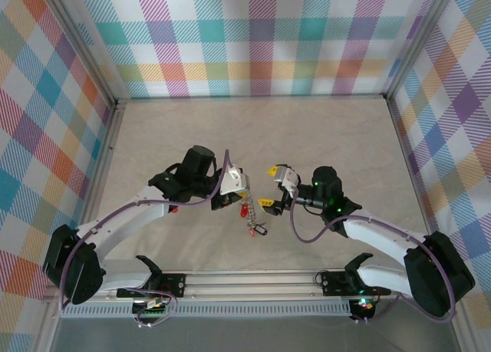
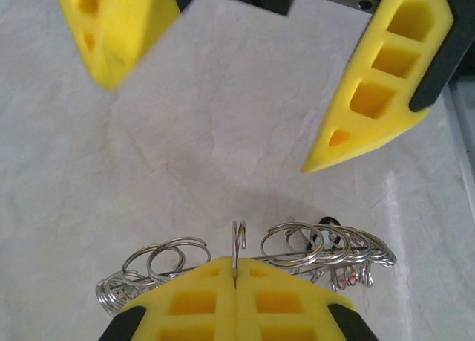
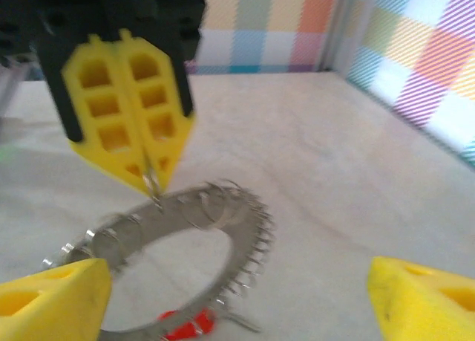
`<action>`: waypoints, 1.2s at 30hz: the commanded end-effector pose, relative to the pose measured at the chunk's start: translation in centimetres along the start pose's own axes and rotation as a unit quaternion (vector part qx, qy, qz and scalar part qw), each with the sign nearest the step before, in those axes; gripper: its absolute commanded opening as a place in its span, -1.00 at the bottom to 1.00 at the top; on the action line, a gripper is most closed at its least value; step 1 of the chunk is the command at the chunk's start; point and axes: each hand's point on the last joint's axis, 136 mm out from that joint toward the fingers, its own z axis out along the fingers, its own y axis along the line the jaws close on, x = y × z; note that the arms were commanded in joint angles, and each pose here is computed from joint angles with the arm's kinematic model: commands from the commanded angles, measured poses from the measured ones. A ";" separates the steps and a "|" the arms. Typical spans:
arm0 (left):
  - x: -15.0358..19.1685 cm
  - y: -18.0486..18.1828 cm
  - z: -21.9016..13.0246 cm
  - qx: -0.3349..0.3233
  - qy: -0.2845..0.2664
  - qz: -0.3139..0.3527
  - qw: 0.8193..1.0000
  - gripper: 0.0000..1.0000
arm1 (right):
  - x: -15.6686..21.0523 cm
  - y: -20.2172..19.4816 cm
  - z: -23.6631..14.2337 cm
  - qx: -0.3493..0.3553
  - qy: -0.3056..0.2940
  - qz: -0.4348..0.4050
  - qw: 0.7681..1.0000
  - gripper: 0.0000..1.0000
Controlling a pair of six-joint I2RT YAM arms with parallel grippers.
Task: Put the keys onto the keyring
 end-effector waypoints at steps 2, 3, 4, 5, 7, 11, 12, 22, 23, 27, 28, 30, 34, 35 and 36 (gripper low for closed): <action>-0.4 2.9 -3.2 -0.047 0.001 -0.032 0.998 -1.00 | -1.3 -1.8 -0.1 0.051 -0.031 0.060 0.996 0.99; -0.1 3.8 -3.8 -0.058 -0.004 -0.046 0.997 -1.00 | -1.1 -2.0 0.0 0.056 -0.023 0.077 0.995 0.99; 0.3 4.7 -4.4 -0.071 -0.006 -0.058 0.996 -1.00 | -0.9 -2.5 0.0 0.067 -0.019 0.115 0.991 0.99; 0.8 5.5 -4.8 -0.086 -0.004 -0.067 0.994 -1.00 | -0.6 -3.1 0.0 0.085 -0.012 0.144 0.986 0.99; 1.7 7.5 -5.8 -0.126 0.004 -0.084 0.988 -1.00 | 0.5 -5.9 -1.1 0.177 -0.008 0.246 0.953 0.99; 3.9 10.9 -7.3 -0.181 0.017 -0.149 0.972 -1.00 | 2.0 -5.5 -0.1 0.164 0.023 0.321 0.932 0.97; 4.7 11.7 -7.6 -0.193 0.017 -0.170 0.966 -1.00 | 1.9 -4.3 1.0 0.139 0.032 0.312 0.939 0.94; 8.4 17.2 -12.6 -0.322 -0.015 -0.284 0.903 -1.00 | 1.8 7.7 13.2 -0.060 0.054 0.094 0.992 0.73; 8.9 17.5 -13.2 -0.337 -0.014 -0.290 0.896 -1.00 | 1.7 8.4 14.4 -0.071 0.049 0.085 0.993 0.70; 10.0 18.1 -14.4 -0.365 -0.024 -0.308 0.878 -1.00 | 2.1 11.2 19.4 -0.114 0.043 0.075 0.990 0.59; 10.1 18.2 -14.5 -0.367 -0.025 -0.311 0.876 -1.00 | 2.6 11.7 20.6 -0.121 0.044 0.074 0.989 0.53; 10.1 18.4 -14.6 -0.370 -0.026 -0.311 0.875 -1.00 | 3.2 12.4 22.6 -0.130 0.046 0.074 0.988 0.42; 11.3 18.7 -15.4 -0.389 -0.020 -0.325 0.862 -1.00 | 5.4 13.0 26.5 -0.126 0.093 0.075 0.985 -0.01; 11.7 18.9 -15.6 -0.395 -0.018 -0.332 0.856 -1.00 | 5.9 12.8 27.2 -0.115 0.105 0.081 0.984 -0.09; 12.1 19.0 -15.8 -0.399 -0.018 -0.341 0.851 -1.00 | 6.4 12.6 28.0 -0.101 0.106 0.085 0.986 -0.13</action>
